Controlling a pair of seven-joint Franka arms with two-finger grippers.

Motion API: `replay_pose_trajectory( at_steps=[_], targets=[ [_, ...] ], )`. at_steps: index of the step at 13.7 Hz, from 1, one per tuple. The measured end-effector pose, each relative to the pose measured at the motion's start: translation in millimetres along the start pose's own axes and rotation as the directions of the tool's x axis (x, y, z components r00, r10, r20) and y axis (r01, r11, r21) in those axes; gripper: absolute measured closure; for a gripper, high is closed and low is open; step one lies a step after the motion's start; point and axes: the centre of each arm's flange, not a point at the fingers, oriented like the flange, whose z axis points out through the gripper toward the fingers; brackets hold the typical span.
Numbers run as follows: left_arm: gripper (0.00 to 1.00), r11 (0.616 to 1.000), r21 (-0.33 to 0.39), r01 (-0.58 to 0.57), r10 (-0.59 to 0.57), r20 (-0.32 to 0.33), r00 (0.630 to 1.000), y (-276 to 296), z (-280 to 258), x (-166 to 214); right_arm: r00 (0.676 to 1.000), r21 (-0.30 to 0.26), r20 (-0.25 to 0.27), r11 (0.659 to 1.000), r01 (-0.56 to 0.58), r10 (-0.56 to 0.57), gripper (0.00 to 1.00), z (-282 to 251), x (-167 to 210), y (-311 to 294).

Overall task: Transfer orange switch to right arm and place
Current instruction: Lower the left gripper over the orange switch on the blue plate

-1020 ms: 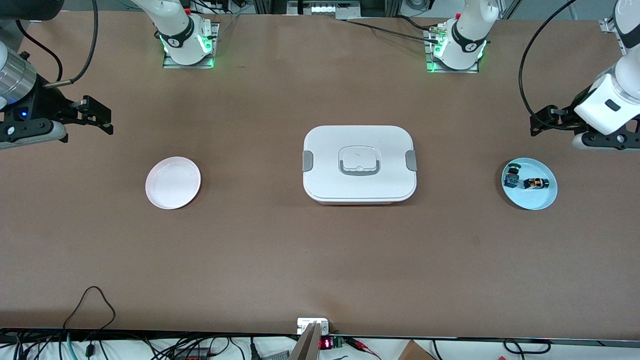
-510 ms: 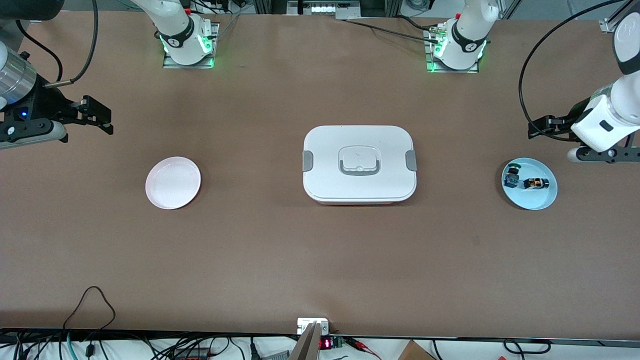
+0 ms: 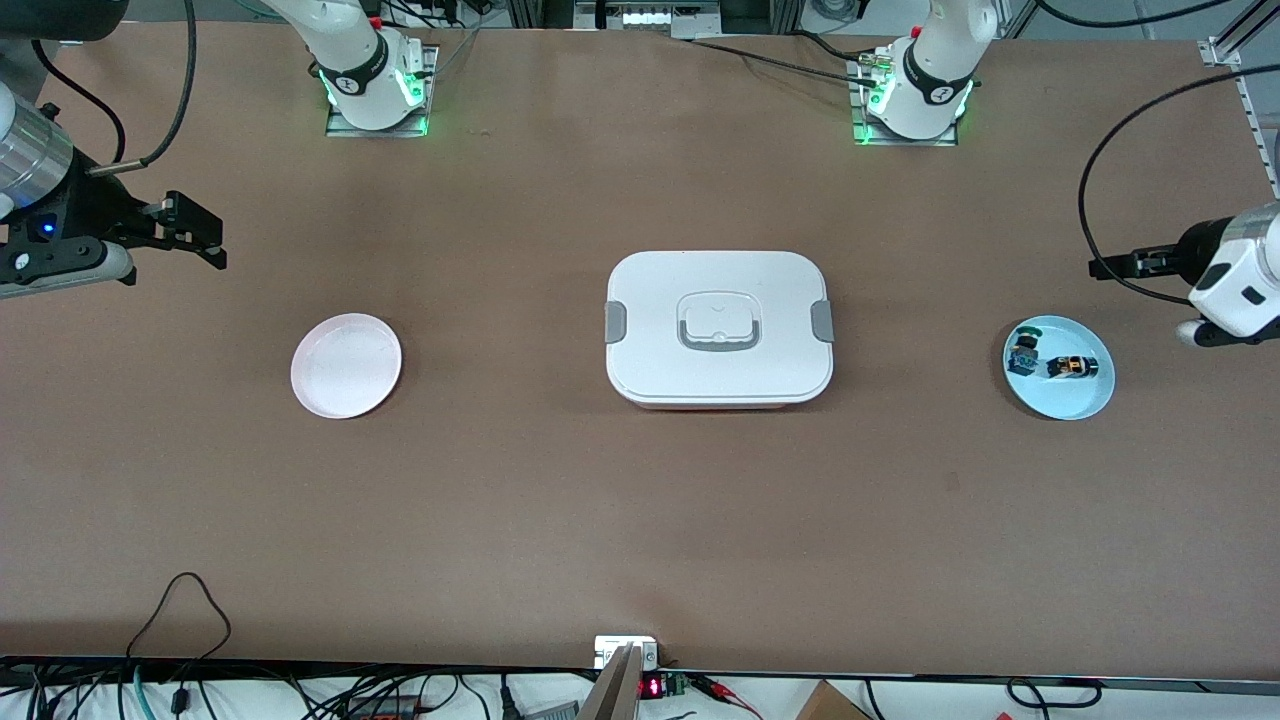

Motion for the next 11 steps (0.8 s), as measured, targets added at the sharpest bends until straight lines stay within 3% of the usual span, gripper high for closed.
replay_pose_trajectory(
  at_steps=[6,11],
  targets=[
    [0.0,0.999,-0.009,-0.05,0.049,-0.14,0.989,-38.0,81.1,60.9,1.0,0.0,0.0,1.0,0.0,0.0,0.0,0.0,0.0,0.0],
    [0.0,0.994,0.025,-0.104,0.107,-0.31,0.945,-51.1,148.8,84.7,1.0,0.0,0.0,1.0,0.0,0.0,0.0,0.1,0.0,0.0]
  ],
)
